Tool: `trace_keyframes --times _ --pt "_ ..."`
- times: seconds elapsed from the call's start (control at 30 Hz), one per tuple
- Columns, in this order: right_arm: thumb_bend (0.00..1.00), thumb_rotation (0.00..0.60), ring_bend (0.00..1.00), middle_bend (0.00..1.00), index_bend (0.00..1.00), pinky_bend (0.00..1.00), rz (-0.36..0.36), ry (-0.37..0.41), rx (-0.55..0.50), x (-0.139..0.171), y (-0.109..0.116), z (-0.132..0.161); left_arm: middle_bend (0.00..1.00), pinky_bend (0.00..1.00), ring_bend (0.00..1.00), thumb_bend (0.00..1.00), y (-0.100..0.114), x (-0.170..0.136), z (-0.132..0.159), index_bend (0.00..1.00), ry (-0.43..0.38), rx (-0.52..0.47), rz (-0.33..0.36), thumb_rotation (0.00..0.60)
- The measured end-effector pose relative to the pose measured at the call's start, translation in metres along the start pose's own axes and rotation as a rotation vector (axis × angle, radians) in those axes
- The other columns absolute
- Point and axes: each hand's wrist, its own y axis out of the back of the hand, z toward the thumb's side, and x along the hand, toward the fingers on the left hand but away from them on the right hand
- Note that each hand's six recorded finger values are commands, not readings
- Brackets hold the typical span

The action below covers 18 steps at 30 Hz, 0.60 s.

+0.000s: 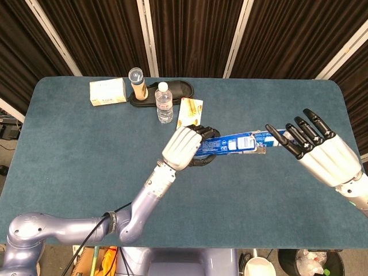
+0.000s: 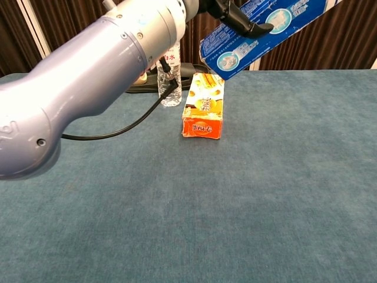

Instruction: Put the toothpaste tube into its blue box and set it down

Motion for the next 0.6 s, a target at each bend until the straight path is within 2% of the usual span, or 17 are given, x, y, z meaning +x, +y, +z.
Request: trace_keyframes --times 0.17,0.6 --pt "0.39 0.6 0.33 0.43 0.0 0.29 -0.005 -0.026 -0.005 0.0001 0.0016 -0.0027 0.54 0.55 0.49 0.37 -0.0016 0.0034 0.0017 0.39 0.009 -0.005 0.003 0.6" --pt "0.39 0.6 0.3 0.4 0.0 0.29 0.003 -0.056 -0.008 0.0043 0.002 -0.0057 0.54 0.55 0.49 0.37 -0.003 0.0063 0.0101 0.39 -0.003 -0.018 0.018 0.6"
